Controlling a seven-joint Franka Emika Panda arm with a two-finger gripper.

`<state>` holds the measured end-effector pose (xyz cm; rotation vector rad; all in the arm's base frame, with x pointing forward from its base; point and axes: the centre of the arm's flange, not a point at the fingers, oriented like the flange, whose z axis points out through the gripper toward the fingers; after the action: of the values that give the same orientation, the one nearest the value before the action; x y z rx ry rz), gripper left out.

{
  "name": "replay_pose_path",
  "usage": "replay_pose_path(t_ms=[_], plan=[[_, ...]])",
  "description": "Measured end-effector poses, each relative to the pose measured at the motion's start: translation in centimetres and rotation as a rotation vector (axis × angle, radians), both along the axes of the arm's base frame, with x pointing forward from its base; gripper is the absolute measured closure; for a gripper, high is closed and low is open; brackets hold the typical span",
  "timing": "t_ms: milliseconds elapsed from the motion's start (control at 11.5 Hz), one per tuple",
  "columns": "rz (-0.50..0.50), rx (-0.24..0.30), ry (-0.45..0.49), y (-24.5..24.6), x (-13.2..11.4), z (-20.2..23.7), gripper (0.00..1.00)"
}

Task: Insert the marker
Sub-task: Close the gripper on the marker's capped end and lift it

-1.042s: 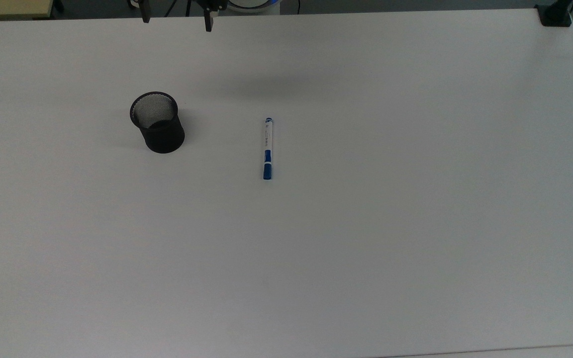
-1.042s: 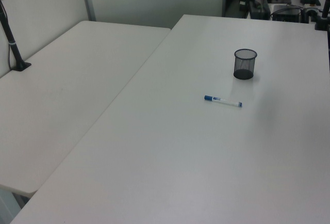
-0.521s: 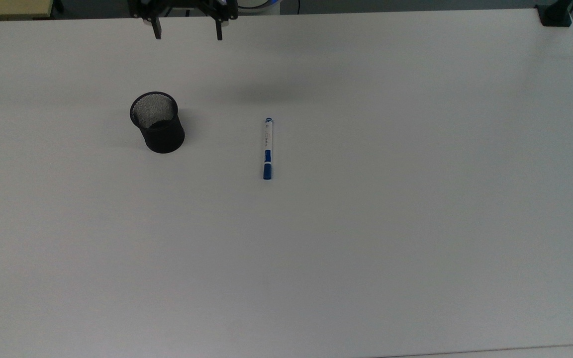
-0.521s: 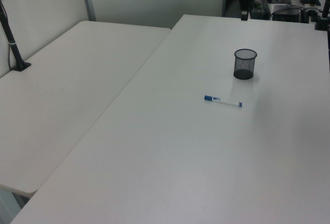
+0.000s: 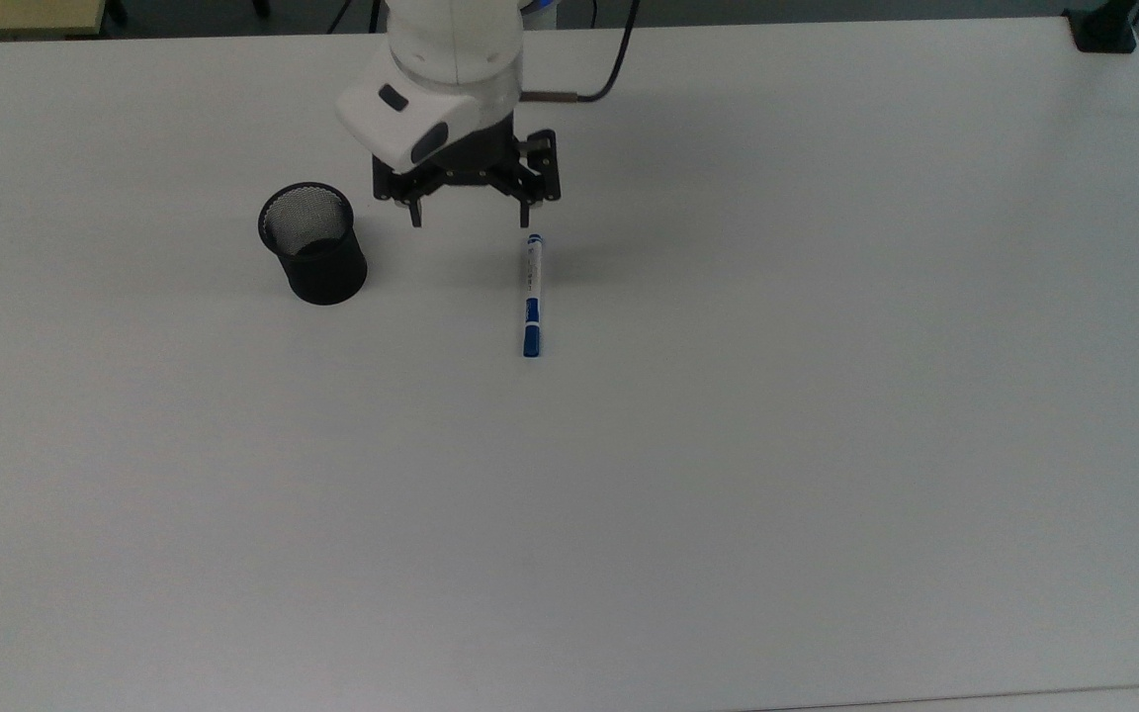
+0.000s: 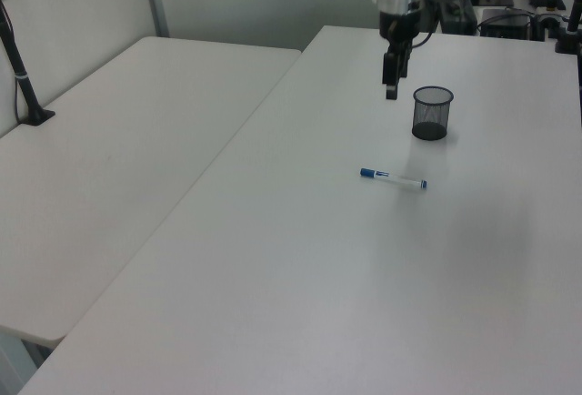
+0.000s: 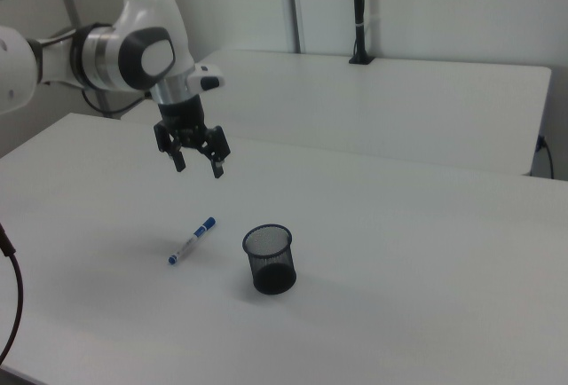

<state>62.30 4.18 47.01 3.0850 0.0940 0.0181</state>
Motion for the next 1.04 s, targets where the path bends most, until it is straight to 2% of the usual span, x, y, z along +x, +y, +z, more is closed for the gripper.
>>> replay_pose_path(t_ms=[260, 608, 695, 1042], plan=[[-0.013, 0.01, -0.042, 2.0, 0.4, -6.0, 0.01], [-0.101, 0.028, -0.085, 3.2, 1.7, -13.0, 0.13], [-0.11, 0.03, -0.087, 3.4, 1.8, -13.8, 0.22], [-0.148, 0.036, -0.095, 4.7, 1.8, -14.2, 0.43]])
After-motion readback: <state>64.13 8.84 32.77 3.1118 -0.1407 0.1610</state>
